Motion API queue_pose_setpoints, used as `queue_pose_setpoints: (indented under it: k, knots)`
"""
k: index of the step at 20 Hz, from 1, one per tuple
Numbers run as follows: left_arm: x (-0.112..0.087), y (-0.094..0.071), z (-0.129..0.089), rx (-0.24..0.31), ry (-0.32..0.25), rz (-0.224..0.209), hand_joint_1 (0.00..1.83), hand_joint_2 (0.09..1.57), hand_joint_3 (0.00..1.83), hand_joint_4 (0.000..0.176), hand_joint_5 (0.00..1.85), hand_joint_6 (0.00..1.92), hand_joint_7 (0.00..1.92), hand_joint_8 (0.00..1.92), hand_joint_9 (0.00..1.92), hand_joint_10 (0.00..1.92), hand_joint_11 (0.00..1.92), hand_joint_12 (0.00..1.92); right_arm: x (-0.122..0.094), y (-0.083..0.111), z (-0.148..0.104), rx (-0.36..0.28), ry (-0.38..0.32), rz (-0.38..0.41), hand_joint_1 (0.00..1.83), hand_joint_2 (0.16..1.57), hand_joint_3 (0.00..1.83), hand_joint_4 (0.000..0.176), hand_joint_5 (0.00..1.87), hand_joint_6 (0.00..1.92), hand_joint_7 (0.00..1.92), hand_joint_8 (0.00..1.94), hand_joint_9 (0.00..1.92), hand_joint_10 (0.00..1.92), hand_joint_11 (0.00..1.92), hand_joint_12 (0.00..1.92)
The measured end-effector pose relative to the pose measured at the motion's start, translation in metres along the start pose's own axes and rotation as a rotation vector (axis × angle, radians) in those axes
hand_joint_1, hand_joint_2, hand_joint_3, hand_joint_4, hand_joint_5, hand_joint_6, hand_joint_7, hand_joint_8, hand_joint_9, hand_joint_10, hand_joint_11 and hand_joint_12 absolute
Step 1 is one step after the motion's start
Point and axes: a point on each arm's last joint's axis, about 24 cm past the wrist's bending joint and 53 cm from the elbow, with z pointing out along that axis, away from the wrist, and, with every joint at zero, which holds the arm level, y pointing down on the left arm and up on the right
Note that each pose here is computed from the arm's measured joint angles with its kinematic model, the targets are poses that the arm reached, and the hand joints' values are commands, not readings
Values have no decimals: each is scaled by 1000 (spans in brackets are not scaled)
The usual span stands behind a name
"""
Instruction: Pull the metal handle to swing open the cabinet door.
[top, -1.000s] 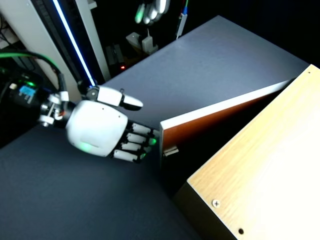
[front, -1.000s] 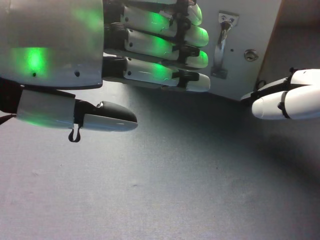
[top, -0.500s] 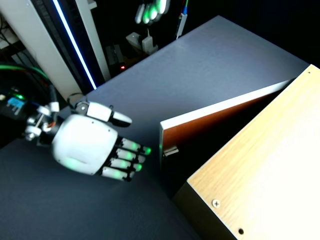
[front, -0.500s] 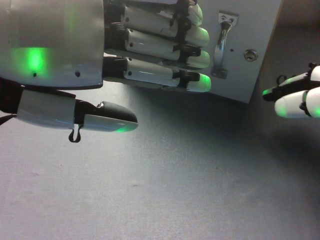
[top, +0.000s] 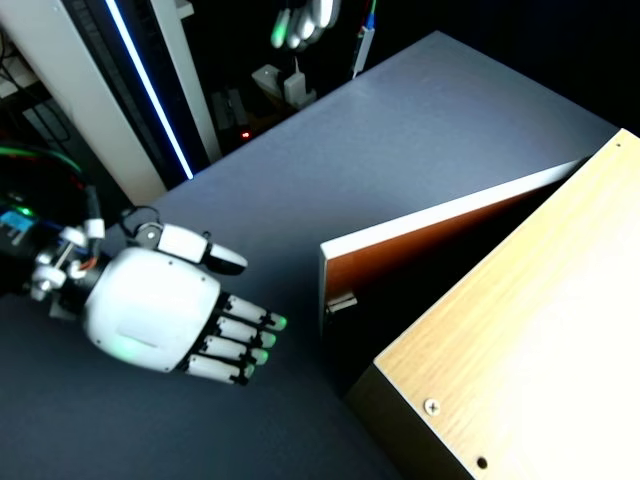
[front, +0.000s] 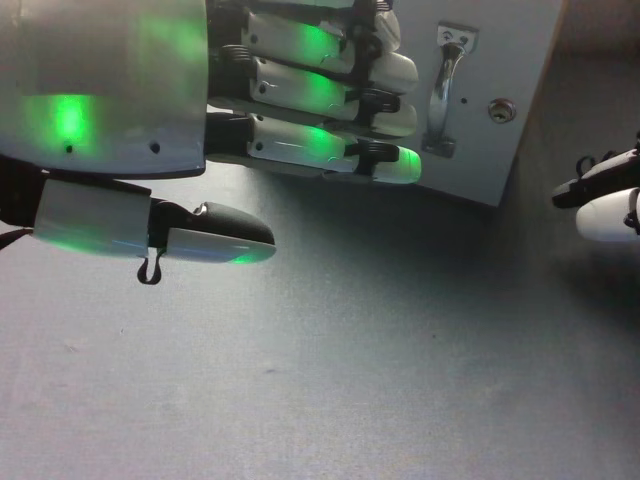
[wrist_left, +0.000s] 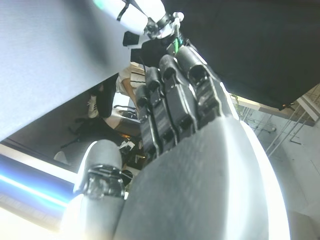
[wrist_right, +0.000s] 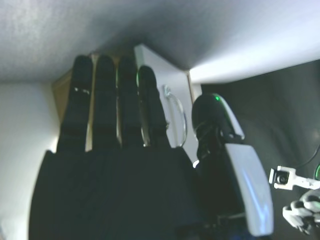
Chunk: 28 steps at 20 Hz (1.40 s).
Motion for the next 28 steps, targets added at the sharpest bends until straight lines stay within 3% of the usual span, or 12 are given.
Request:
queue_pose_setpoints:
  k: [3,8,15,22,28]
  knots:
    - [0,0,0,0,0,0,0,1563,2,0,408,3,437,3,402,2,43,822,-18,-10,-1,17,-36,9,0,1467,0,0,397,10,388,2,347,6,0,925]
    - [0,0,0,1,0,0,0,1566,2,0,417,5,442,3,402,1,41,811,-44,-21,1,31,-90,122,0,1466,0,0,402,4,385,0,351,3,0,907]
    - [0,0,0,1,0,0,0,1568,18,0,427,0,447,0,413,2,65,783,-55,15,14,-73,-118,273,0,1449,0,0,374,0,367,0,335,0,0,874]
    - [0,0,0,0,0,0,0,1560,8,0,419,1,442,1,407,1,68,788,-62,24,18,-106,-129,406,0,1439,0,0,362,0,367,0,332,0,0,860]
    - [0,0,0,0,0,0,0,1562,2,0,401,3,429,4,394,1,15,834,-65,32,18,-140,-133,457,0,1417,0,0,337,4,340,3,310,3,0,845]
